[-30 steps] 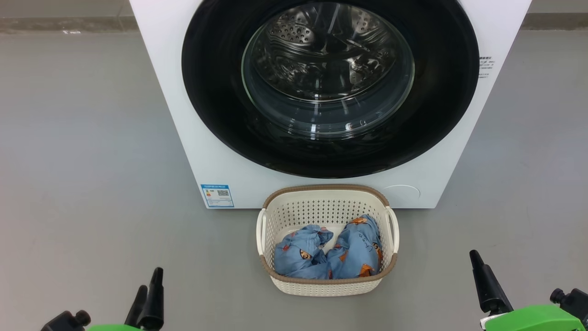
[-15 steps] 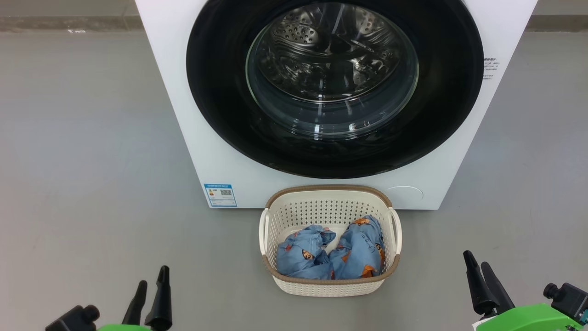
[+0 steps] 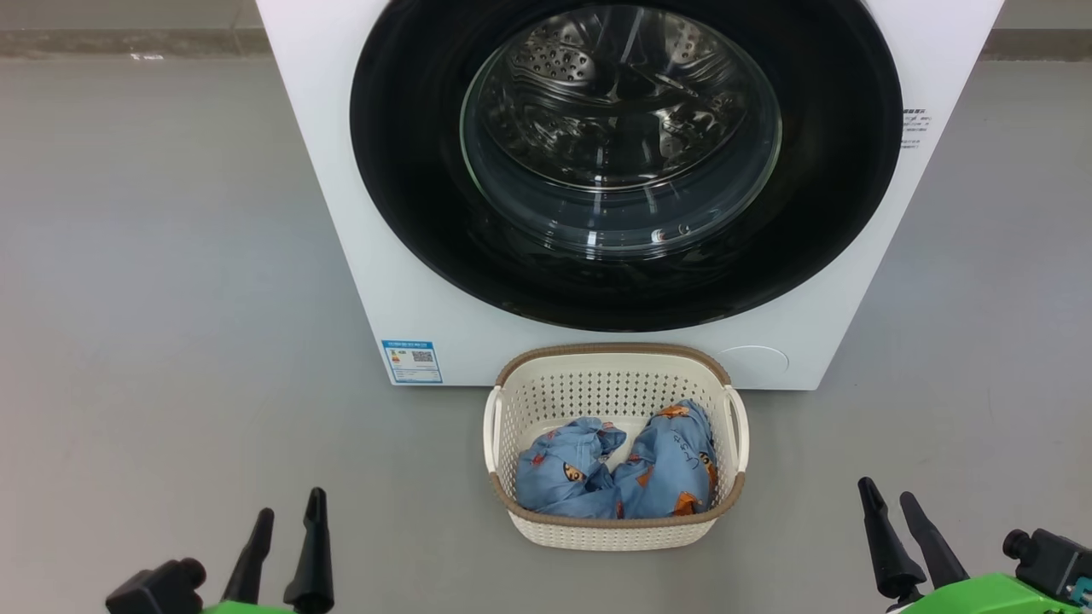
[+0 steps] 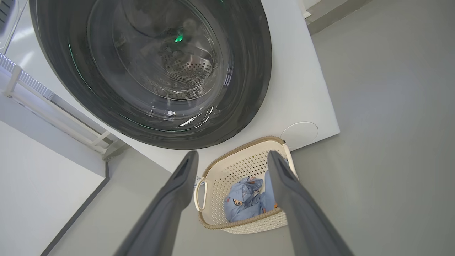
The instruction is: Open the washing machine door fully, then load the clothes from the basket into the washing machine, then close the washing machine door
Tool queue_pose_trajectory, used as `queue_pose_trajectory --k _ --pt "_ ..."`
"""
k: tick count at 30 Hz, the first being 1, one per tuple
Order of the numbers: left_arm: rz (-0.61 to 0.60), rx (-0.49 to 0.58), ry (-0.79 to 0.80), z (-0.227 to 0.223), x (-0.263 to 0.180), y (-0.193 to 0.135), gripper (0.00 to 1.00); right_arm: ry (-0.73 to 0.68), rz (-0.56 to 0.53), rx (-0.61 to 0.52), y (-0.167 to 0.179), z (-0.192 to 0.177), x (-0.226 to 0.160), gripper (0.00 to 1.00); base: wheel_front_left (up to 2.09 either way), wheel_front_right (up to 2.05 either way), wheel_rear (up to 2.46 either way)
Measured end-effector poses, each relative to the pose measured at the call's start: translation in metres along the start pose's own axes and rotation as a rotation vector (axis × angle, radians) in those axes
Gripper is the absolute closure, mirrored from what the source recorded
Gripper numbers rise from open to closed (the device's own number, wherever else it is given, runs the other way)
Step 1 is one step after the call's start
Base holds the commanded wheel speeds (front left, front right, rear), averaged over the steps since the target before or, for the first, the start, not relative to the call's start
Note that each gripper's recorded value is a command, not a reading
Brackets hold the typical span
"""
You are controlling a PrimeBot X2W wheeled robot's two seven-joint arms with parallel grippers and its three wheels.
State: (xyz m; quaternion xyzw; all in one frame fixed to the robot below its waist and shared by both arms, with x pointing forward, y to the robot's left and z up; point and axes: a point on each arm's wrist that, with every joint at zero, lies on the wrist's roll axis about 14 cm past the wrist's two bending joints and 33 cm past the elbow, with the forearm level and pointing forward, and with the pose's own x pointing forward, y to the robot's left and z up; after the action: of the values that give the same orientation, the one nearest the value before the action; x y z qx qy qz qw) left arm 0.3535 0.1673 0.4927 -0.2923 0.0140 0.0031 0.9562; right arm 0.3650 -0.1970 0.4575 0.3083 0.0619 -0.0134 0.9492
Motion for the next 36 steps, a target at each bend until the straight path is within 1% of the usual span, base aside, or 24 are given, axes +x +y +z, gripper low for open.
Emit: queue_pose_trajectory --k 4,23,36 --pt "-0.007 0.051 0.005 -0.003 -0.003 -0.001 0.0 0.001 0.01 -0.043 0.002 -0.001 0.0 0.0 0.0 0.0 0.0" --pt "-0.07 0.295 -0.068 0.01 -0.004 -0.017 0.0 -0.025 0.042 -0.263 0.003 0.006 0.001 0.0 0.0 0.0 0.0" --pt "-0.105 0.44 -0.093 0.011 -0.008 -0.025 0.0 -0.027 0.038 -0.396 -0.005 0.004 -0.007 0.0 0.0 0.0 0.0"
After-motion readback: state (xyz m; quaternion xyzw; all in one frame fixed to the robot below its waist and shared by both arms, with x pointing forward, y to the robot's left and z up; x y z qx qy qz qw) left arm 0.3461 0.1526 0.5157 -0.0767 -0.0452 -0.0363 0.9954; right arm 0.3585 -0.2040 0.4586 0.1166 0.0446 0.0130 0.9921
